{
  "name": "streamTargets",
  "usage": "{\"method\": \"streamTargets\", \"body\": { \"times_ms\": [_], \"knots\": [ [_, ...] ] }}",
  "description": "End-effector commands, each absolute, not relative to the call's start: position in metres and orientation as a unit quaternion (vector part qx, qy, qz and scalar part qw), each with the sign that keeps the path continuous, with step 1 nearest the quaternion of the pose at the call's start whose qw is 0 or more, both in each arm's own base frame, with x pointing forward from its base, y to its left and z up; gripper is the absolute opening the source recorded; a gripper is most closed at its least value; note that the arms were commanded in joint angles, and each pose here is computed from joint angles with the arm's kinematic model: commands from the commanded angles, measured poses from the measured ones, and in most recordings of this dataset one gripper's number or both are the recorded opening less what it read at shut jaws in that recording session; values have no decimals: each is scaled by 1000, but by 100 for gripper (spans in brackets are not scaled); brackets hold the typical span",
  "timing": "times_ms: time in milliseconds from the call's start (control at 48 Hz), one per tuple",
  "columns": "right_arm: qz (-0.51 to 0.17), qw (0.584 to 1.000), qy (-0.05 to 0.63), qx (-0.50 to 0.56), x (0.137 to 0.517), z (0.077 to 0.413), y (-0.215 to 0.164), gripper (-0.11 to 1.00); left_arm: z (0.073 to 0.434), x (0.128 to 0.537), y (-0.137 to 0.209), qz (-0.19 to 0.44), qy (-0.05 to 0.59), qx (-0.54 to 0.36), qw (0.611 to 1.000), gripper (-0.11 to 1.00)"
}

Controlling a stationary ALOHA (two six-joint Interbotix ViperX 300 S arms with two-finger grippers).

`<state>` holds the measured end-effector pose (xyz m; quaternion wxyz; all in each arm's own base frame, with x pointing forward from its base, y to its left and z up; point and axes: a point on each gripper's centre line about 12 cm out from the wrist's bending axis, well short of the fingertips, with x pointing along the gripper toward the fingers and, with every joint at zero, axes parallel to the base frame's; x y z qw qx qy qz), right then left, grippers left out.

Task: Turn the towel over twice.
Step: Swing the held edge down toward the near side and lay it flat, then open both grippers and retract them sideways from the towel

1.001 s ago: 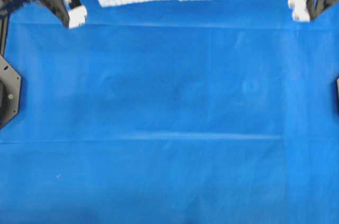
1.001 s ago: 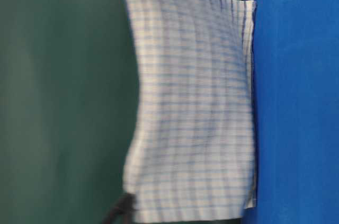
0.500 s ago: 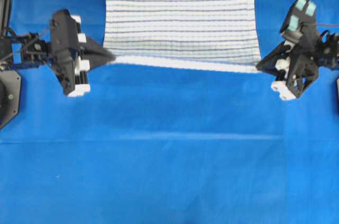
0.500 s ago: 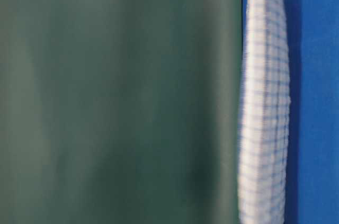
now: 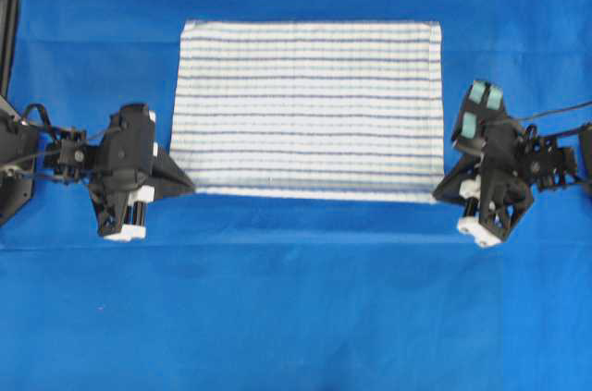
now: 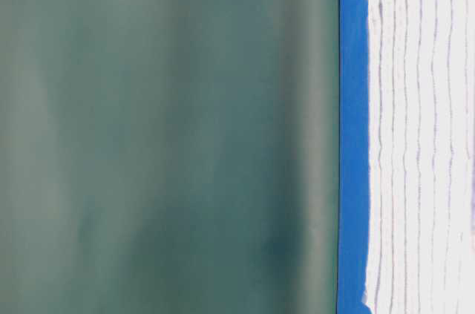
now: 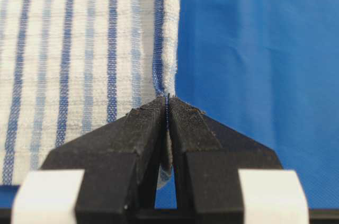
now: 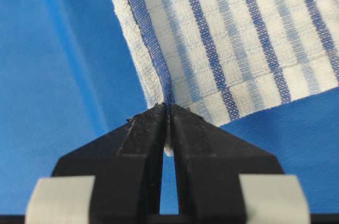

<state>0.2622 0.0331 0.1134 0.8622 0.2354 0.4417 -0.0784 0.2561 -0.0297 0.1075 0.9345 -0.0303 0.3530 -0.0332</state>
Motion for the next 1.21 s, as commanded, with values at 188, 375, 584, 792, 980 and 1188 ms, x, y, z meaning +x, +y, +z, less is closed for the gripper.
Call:
{"method": "streamTargets", "body": {
  "times_ms": [188,375,584,792,980,1188],
  "knots": [
    [-58,868,436,232,273,119,46,5,107,258,-40,-50,348,-26,936,2],
    [-57,868,435,231,273,120,47,5,107,258,-41,-52,348,-25,936,2],
    [-57,868,436,230,273,120,47,5,110,263,-41,-51,344,-27,937,2],
    [-56,868,442,222,275,124,47,6,117,270,-43,-53,340,-28,938,19],
    [-51,873,442,201,278,141,46,54,129,273,-48,-60,362,-20,930,72],
    [-28,910,387,147,277,184,39,62,165,276,-45,-61,345,-14,937,72]
  ]
}}
